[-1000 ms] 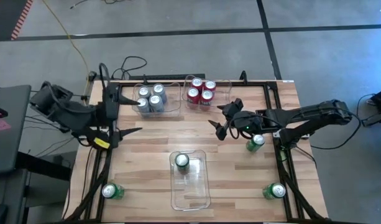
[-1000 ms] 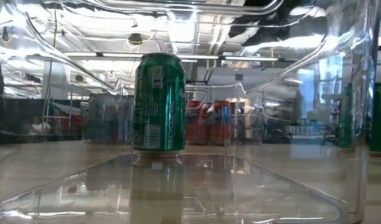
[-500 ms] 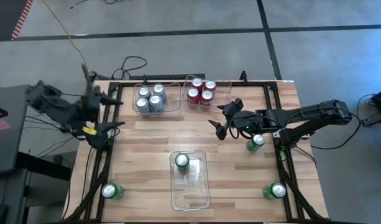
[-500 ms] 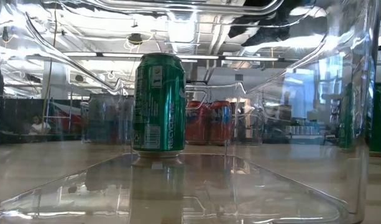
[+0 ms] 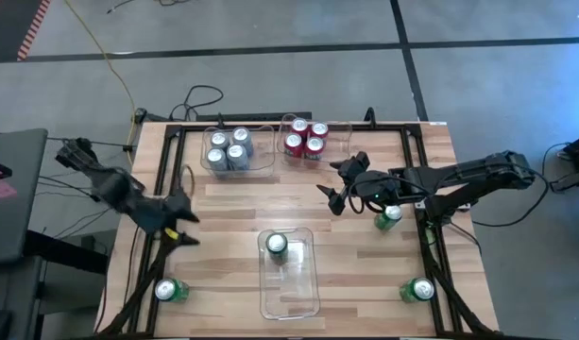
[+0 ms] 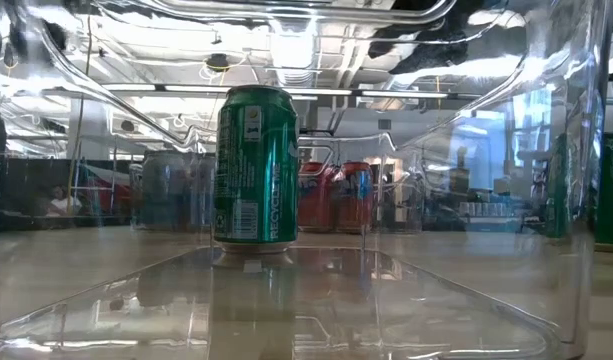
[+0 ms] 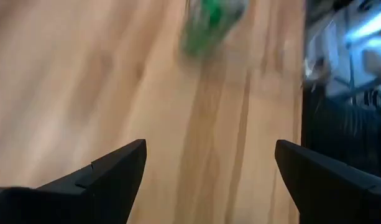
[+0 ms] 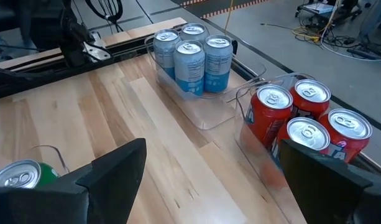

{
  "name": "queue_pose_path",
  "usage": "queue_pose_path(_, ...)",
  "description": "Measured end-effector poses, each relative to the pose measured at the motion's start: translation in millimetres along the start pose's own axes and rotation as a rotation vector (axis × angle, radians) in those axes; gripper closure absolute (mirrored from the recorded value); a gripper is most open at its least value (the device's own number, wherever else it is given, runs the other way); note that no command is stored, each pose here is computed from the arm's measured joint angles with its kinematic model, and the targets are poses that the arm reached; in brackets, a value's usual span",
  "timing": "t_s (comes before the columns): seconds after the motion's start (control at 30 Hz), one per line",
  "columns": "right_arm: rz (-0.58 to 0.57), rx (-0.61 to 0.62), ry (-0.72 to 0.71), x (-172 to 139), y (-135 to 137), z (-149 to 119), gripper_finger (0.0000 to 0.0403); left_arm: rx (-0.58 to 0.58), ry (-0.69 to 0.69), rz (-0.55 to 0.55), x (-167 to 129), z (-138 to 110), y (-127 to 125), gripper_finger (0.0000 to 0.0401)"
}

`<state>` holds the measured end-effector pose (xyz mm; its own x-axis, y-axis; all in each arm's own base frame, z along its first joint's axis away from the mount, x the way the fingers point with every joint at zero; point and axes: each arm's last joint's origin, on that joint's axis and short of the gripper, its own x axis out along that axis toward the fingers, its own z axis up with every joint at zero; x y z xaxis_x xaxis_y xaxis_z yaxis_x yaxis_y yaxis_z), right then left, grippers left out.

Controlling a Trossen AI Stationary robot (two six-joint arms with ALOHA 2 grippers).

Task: Sort soda cans
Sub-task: Put the bottom left green soda can into the bottom transparent bin

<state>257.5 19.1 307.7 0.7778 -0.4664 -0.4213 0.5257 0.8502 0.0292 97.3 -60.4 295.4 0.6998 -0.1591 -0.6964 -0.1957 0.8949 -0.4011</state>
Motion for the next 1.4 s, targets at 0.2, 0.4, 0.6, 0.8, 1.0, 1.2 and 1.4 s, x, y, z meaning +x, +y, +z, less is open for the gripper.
queue_pose_path(0.2, -0.004, 0.027, 0.011, 0.5, 0.1, -1.5, 0.0023, -0.074, 0.216, -0.008, 42.2, -17.6, -18.9, 0.0052)
queue_pose_path(0.4, -0.009, 0.024, 0.037, 0.8, 1.0, -5.4, 0.0023, -0.177, 0.401, 0.010, 63.1, -28.9, -43.7, 0.0052)
queue_pose_path(0.6, -0.012, 0.025, 0.043, 2.4, 1.5, -6.4, 0.0023, -0.312, 0.582, 0.032, 65.8, -42.9, -69.3, 0.0052)
queue_pose_path(0.8, -0.015, 0.023, 0.049, 4.5, 2.6, -7.8, 0.0023, -0.419, 0.595, 0.041, 56.3, -46.0, -81.3, 0.0052)
queue_pose_path(1.0, -0.015, 0.022, 0.049, 4.6, 2.6, -7.8, 0.0023, -0.438, 0.609, 0.051, 51.0, -54.4, -85.0, 0.0052)
queue_pose_path(1.2, -0.016, 0.022, 0.049, 4.6, 2.5, -7.8, 0.0023, -0.465, 0.639, 0.062, 45.2, -63.8, -88.6, 0.0052)
queue_pose_path(1.4, -0.015, 0.022, 0.049, 4.6, 2.5, -7.8, 0.0023, -0.471, 0.662, 0.092, 40.2, -71.8, -89.0, 0.0052)
